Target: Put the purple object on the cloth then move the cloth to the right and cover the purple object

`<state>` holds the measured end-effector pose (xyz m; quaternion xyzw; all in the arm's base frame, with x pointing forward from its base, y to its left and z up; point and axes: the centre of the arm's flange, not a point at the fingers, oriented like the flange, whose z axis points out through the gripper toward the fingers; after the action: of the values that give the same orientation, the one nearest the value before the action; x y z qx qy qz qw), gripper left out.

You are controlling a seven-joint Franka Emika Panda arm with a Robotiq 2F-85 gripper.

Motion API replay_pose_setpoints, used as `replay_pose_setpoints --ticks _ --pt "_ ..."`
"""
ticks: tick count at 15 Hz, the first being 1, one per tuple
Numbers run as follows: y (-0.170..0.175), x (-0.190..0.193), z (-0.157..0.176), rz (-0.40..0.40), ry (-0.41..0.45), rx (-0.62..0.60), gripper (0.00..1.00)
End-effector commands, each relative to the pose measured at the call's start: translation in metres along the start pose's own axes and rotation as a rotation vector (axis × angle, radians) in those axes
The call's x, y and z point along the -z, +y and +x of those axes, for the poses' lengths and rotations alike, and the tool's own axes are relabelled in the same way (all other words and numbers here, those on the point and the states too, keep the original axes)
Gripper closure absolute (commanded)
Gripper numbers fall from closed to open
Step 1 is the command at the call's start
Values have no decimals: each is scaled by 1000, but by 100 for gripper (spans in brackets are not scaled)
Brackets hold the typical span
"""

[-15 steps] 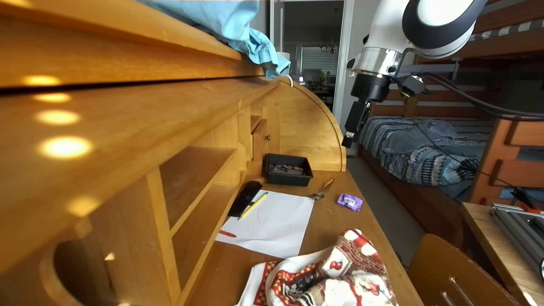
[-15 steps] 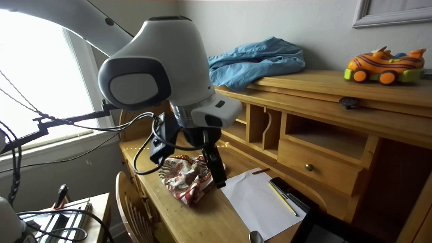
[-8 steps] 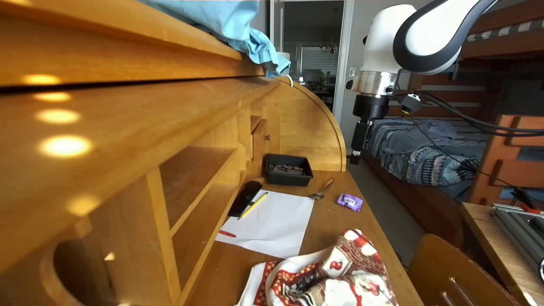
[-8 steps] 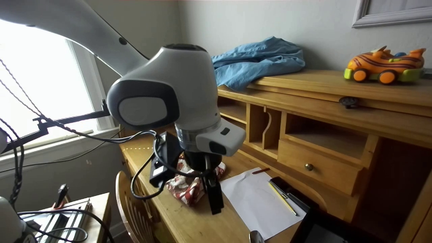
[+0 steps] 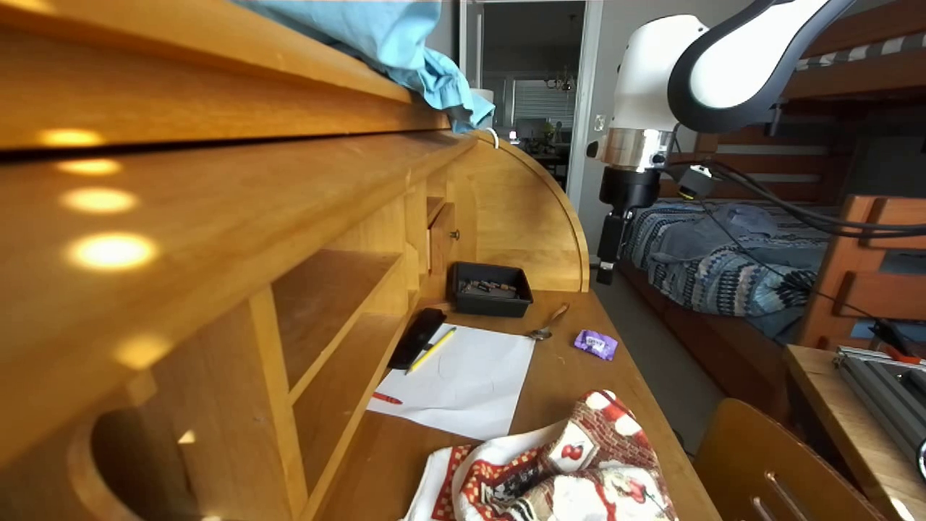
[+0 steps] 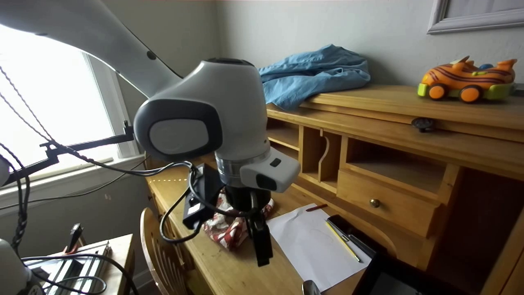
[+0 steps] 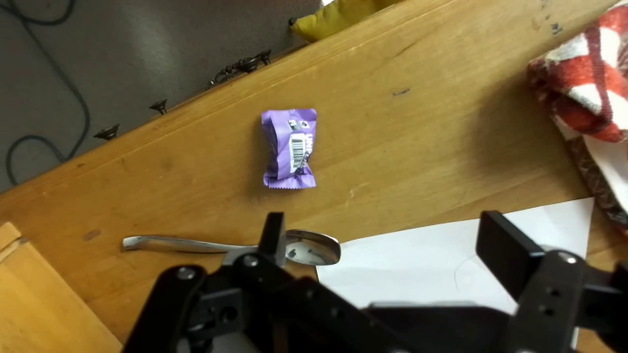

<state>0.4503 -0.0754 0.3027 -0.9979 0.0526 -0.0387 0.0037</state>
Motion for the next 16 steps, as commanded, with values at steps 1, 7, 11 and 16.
replay_pose_setpoints --ticks 1,7,11,16 --pt "0 -16 -1 -48 -26 67 0" --pt "5 -55 -3 -24 -53 59 0" --pt "15 -86 2 -54 -5 39 0" --pt "23 -118 1 -39 -1 18 0"
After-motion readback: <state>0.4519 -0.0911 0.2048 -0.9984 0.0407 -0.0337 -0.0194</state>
